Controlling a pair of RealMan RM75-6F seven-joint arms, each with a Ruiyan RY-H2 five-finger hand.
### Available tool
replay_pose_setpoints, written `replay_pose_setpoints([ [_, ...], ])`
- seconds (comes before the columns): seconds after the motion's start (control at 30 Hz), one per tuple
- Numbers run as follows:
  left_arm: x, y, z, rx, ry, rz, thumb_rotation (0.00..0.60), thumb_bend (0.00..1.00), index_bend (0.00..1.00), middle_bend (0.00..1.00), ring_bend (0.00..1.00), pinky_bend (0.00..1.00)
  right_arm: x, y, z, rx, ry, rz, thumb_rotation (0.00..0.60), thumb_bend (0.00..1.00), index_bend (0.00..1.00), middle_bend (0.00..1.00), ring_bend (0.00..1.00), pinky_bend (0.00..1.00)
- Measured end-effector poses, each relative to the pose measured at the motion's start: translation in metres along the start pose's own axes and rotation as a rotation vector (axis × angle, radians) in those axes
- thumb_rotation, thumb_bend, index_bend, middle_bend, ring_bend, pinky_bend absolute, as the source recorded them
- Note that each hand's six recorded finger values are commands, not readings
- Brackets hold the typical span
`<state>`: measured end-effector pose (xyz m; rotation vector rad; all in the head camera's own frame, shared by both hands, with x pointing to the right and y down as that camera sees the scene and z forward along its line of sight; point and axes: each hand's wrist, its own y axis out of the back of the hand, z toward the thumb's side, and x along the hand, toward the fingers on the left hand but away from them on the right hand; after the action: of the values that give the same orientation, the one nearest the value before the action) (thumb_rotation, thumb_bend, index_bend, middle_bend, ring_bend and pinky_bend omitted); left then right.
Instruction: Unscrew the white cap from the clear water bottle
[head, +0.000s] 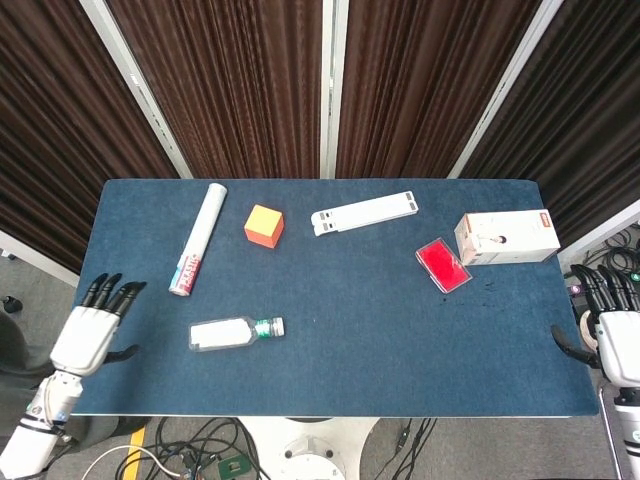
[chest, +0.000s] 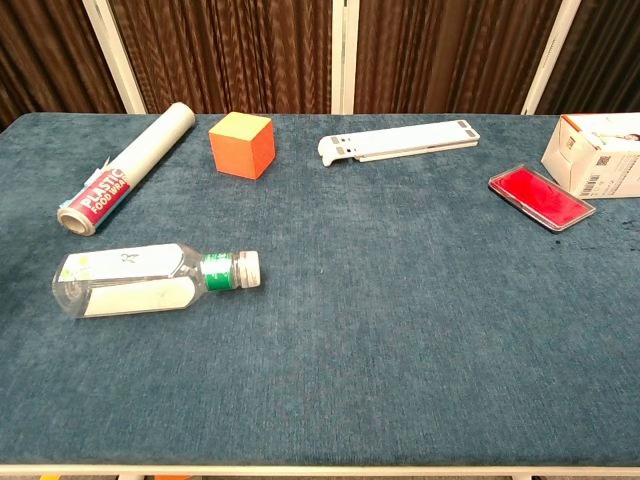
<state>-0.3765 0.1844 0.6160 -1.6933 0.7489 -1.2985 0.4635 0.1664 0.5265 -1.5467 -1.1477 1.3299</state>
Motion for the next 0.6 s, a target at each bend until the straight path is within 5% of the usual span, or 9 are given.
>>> replay_pose_setpoints([
  [0.2, 0.030, -0.028, 0.040, -0.029, -0.099, -0.100, 0.600, 0.03, 0.10, 0.14, 0.05, 0.05, 0.001, -0.004, -0.002, -0.005, -0.009, 0.014, 0.600, 0.22, 0.06, 0.11, 0.00, 0.00],
  [0.6, 0.061, -0.074, 0.074, -0.049, -0.099, -0.233, 0.600, 0.03, 0.17, 0.17, 0.10, 0.09, -0.005, -0.013, -0.003, -0.011, -0.011, 0.045, 0.600, 0.22, 0.06, 0.11, 0.00, 0.00],
])
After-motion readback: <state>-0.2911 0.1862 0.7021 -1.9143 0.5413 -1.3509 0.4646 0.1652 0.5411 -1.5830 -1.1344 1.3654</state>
